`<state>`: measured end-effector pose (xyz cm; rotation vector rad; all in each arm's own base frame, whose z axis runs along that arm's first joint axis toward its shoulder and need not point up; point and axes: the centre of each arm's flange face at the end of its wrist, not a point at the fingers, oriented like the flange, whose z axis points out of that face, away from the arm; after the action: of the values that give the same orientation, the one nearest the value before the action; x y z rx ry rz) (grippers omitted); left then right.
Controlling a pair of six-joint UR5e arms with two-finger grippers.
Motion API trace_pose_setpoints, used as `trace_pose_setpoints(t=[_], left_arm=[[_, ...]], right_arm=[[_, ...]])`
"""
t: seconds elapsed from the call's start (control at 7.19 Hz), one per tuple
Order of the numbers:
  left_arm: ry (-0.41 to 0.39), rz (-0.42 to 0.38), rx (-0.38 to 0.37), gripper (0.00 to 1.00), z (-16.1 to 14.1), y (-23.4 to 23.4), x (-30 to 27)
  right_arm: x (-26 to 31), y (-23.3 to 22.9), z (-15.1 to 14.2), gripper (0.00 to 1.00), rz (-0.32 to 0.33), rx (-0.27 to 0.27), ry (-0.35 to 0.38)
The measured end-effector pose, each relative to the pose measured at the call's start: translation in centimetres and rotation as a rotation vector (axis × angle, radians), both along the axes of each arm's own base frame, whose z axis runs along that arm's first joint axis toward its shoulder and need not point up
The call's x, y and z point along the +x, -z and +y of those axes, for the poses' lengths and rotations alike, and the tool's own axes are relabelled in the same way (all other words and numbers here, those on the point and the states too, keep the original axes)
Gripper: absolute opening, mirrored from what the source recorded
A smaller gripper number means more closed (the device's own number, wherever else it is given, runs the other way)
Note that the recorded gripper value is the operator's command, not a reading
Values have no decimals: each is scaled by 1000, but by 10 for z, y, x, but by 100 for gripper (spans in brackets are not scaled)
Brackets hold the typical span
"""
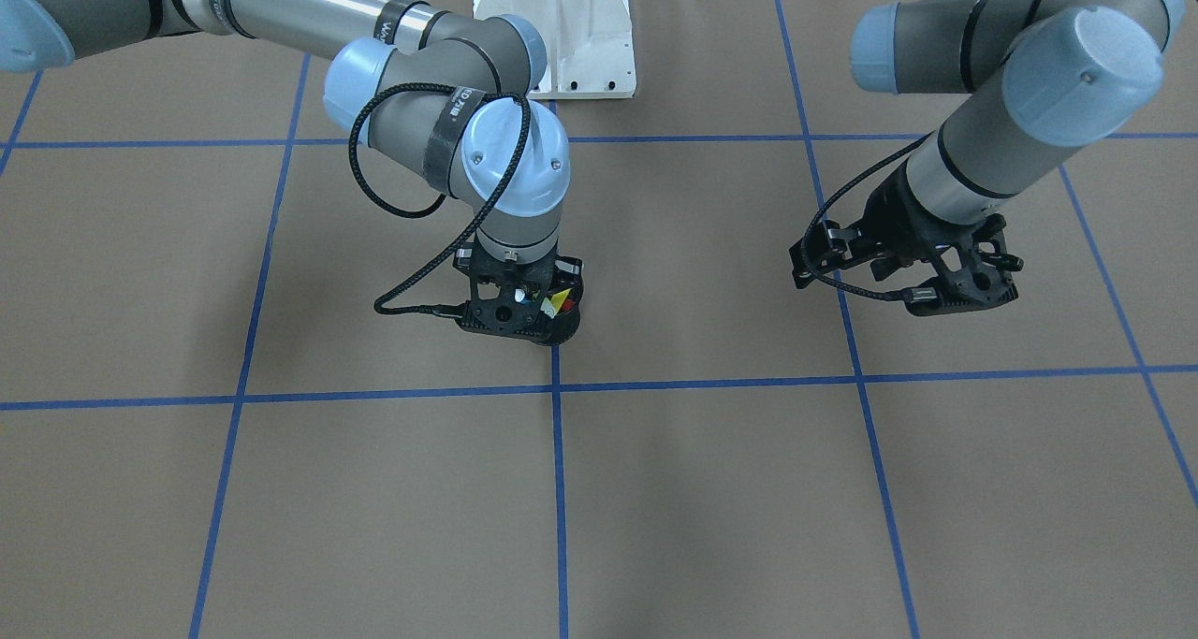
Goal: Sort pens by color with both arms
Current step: 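Lower the right gripper into the cup and grasp the blue marker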
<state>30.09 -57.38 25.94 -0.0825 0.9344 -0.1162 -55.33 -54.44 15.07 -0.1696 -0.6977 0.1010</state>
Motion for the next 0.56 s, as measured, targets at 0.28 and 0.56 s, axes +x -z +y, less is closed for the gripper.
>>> trace_pose_setpoints(t=[0.28, 0.56], left_arm=[[14, 3, -19, 100, 4, 11, 12], [21, 5, -29, 100, 6, 20, 21]], right_arm=[[0, 5, 0, 26, -14, 23, -1], [0, -3, -2, 23, -5, 40, 0]])
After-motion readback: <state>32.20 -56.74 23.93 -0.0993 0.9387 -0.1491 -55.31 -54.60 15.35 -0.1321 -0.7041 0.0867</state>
